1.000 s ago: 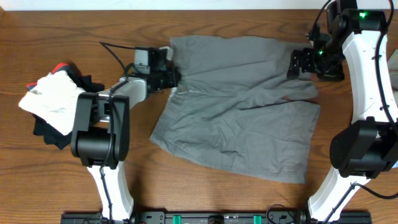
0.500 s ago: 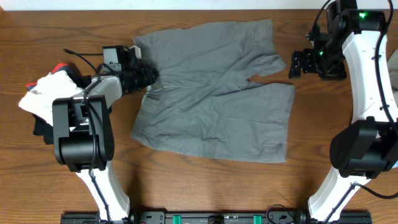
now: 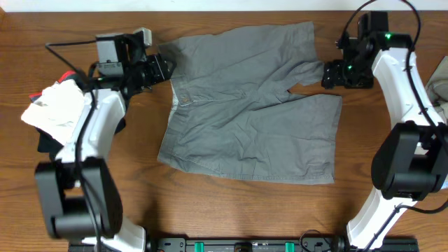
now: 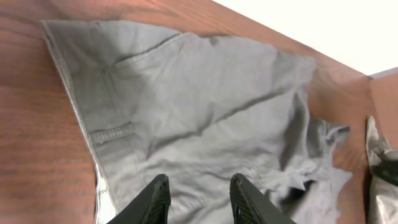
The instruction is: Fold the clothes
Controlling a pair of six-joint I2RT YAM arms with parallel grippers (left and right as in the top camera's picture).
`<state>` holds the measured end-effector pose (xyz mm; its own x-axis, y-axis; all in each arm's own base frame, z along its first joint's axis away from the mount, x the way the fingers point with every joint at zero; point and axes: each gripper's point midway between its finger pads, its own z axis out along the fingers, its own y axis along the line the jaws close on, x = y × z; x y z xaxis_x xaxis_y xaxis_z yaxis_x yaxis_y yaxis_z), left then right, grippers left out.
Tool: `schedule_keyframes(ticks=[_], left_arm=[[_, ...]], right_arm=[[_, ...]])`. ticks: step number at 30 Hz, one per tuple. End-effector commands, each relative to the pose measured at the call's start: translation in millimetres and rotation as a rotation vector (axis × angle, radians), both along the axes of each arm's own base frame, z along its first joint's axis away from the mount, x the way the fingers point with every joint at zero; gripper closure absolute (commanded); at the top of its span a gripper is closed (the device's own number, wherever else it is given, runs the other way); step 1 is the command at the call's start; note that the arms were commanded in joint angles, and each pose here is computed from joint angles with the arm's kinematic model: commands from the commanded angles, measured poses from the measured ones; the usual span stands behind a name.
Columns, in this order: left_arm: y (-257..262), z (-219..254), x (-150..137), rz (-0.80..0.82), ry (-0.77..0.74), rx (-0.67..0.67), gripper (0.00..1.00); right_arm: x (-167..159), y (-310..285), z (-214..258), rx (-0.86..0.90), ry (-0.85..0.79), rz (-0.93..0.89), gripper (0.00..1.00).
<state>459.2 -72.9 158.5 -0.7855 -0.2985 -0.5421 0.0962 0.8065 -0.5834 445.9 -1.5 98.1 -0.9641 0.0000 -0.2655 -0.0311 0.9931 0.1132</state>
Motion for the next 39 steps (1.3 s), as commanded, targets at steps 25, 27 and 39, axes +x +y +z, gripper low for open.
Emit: schedule_keyframes(ticks=[25,27,39], left_arm=[[-48.7,-192.6,-77.1,-0.123,0.451,0.373,0.66],[-48.6,-193.4,-77.5,-0.123,0.453,0.373,0.66],[-48.6,-193.2,-77.2,-0.123,0.452,0.373,0.66]], right_arm=[[27.6,39.9,-63.6,0.194,-0.225,0.049,0.30],[28.9,39.9,-66.9,0.199,-0.223,0.036,0.32],[41.9,43.3,-86.5,0.220,-0.239,0.000,0.46]])
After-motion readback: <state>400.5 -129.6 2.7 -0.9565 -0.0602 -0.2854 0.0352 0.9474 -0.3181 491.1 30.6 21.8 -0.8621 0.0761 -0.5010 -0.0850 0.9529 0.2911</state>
